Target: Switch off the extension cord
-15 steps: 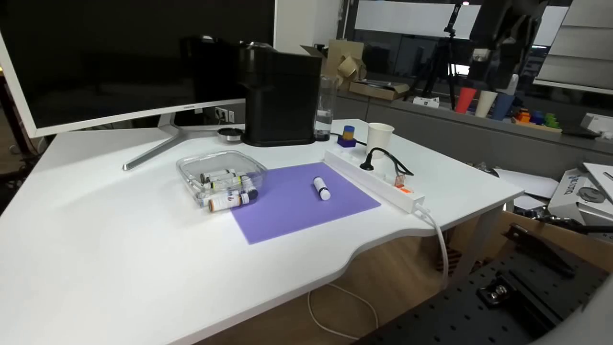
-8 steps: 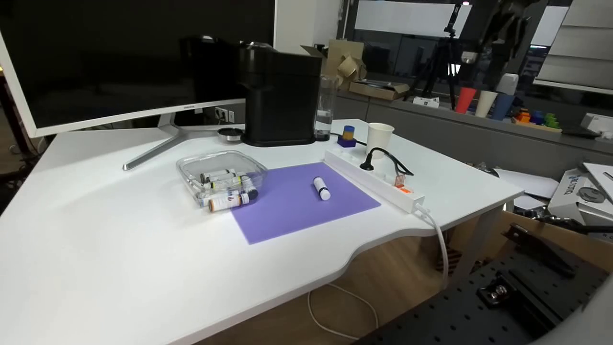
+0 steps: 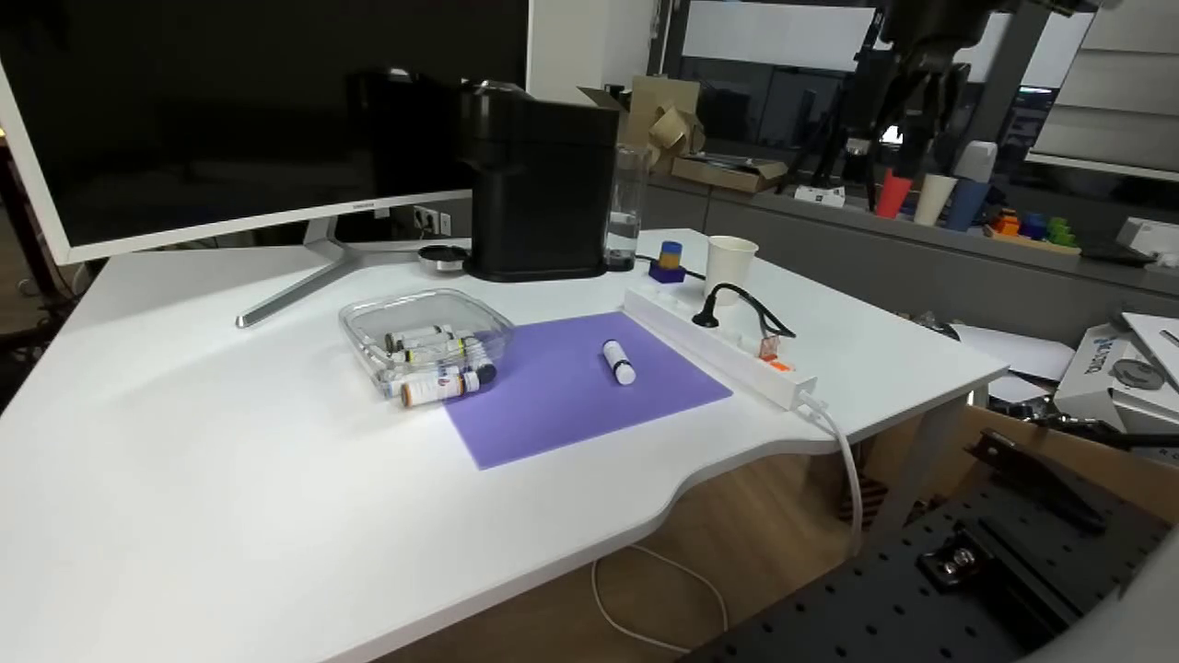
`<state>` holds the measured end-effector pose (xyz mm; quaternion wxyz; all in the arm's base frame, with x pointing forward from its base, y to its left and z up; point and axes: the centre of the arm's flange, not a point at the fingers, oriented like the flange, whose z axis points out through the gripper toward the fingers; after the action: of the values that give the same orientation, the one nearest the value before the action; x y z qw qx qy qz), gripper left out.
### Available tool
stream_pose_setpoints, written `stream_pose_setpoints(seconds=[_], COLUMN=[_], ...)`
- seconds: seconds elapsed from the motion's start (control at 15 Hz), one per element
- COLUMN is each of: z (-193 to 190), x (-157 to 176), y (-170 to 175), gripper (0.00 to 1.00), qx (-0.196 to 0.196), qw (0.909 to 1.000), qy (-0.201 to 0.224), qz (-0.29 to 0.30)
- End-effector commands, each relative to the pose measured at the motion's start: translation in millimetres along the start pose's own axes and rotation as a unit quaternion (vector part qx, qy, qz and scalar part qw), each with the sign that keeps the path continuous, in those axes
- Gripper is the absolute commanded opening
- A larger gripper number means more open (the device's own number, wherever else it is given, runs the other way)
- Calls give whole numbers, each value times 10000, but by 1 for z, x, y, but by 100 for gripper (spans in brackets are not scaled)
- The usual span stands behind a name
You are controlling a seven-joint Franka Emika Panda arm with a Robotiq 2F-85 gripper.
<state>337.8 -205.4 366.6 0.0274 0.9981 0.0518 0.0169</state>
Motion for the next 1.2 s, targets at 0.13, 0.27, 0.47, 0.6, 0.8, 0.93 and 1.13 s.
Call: stream_pose_setpoints(seconds=[0.13, 0.27, 0.47, 0.6, 0.8, 0.93, 1.13], z=[34, 51, 78, 94, 115, 125, 143], x=[48, 55, 61, 62, 66, 70, 72], y=[20, 21, 17, 14, 7, 3, -3], gripper=[100, 75, 59, 45, 25, 10, 0], qx=[-406, -390, -354, -352, -374, -362, -268], qw=[9983, 9981, 9979, 9978, 9983, 9987, 9990], qy=[-409, -460, -508, -520, -426, -348, -346], qz=[-51, -132, -186, -190, -151, -125, -74])
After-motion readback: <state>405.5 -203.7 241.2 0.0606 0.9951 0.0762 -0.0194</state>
